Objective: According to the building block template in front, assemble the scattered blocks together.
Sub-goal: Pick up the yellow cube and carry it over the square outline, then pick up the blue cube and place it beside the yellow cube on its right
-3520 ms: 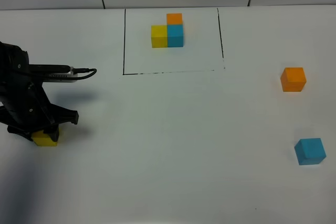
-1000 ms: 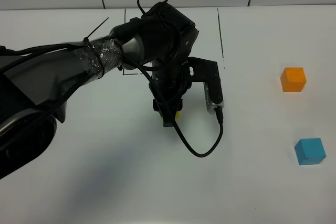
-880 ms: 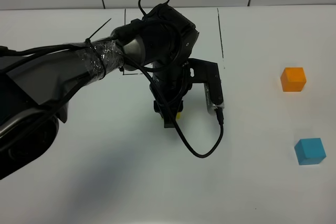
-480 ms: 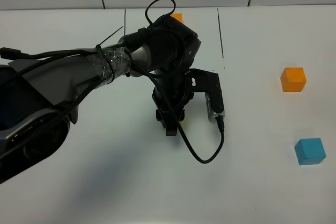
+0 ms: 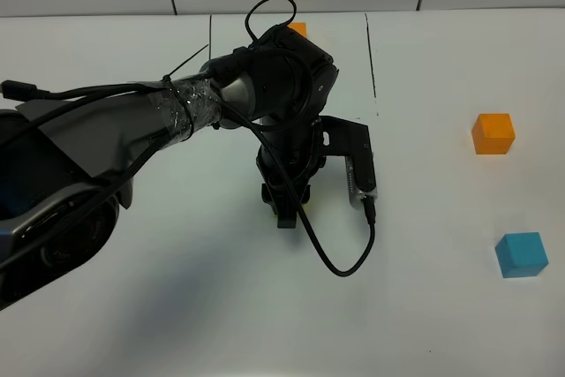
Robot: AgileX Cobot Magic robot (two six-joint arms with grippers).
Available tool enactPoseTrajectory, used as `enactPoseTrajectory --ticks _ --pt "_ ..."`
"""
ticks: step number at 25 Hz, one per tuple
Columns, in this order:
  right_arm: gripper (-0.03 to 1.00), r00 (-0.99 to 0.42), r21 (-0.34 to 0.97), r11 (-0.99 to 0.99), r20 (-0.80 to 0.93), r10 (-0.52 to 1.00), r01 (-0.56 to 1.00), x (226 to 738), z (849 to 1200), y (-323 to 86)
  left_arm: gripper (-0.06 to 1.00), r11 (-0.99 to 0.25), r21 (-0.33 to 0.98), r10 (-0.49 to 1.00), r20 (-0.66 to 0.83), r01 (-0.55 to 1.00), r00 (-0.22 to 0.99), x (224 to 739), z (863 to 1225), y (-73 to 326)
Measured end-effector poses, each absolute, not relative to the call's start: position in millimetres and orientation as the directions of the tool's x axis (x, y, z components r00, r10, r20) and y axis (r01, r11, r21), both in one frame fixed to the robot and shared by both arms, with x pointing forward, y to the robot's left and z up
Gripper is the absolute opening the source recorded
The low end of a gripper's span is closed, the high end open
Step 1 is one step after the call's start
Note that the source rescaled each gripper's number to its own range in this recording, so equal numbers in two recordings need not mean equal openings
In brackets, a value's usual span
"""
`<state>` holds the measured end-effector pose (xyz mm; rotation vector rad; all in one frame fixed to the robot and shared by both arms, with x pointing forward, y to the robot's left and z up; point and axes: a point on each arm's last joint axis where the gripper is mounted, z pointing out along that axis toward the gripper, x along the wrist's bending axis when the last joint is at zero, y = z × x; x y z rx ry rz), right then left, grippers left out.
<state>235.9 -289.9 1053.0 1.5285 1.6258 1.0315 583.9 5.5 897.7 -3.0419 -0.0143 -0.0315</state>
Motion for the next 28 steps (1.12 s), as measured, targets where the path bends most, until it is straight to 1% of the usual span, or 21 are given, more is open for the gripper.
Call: enactPoseTrajectory --ticks 14,16,17,19,23,25,27,28 --pt "0.75 -0.087 0.885 -0.003 0.049 0.995 0.466 235.9 1053.0 -289.9 0.00 -0.995 -0.099 0.006 0.021 0.008 1.000 583.9 897.7 5.5" --pt "0.75 -0.087 0.885 -0.003 0.049 0.995 0.466 235.9 1053.0 -289.9 0.03 -0.995 -0.098 0.006 0.022 0.008 1.000 583.9 897.7 5.4" --pt "0.75 -0.087 0.885 -0.003 0.049 0.995 0.466 235.9 1053.0 -289.9 0.07 -0.996 -0.093 0.007 0.024 0.009 1.000 584.2 897.1 4.8" --pt "0.75 -0.087 0.885 -0.003 0.049 0.995 0.466 235.9 1053.0 -289.9 0.22 -0.996 -0.090 0.008 0.023 0.010 1.000 584.4 894.7 4.3" --pt "0.75 -0.087 0.885 -0.004 0.050 0.995 0.466 235.9 1053.0 -289.9 0.62 -0.996 -0.088 0.011 0.020 0.012 1.000 584.2 894.2 4.0" --pt "0.75 -0.085 0.885 -0.007 0.053 0.995 0.466 235.9 1053.0 -289.9 0.79 -0.996 -0.085 0.015 0.023 0.017 1.000 584.2 896.4 4.0" --pt "0.75 -0.085 0.885 -0.008 0.054 0.995 0.466 235.9 1053.0 -289.9 0.89 -0.997 -0.070 0.026 0.038 0.029 0.999 584.2 905.0 3.9" --pt "0.75 -0.085 0.885 -0.009 0.054 0.995 0.466 235.9 1053.0 -289.9 0.93 -0.998 -0.061 0.032 0.048 0.035 0.998 584.1 911.1 4.0"
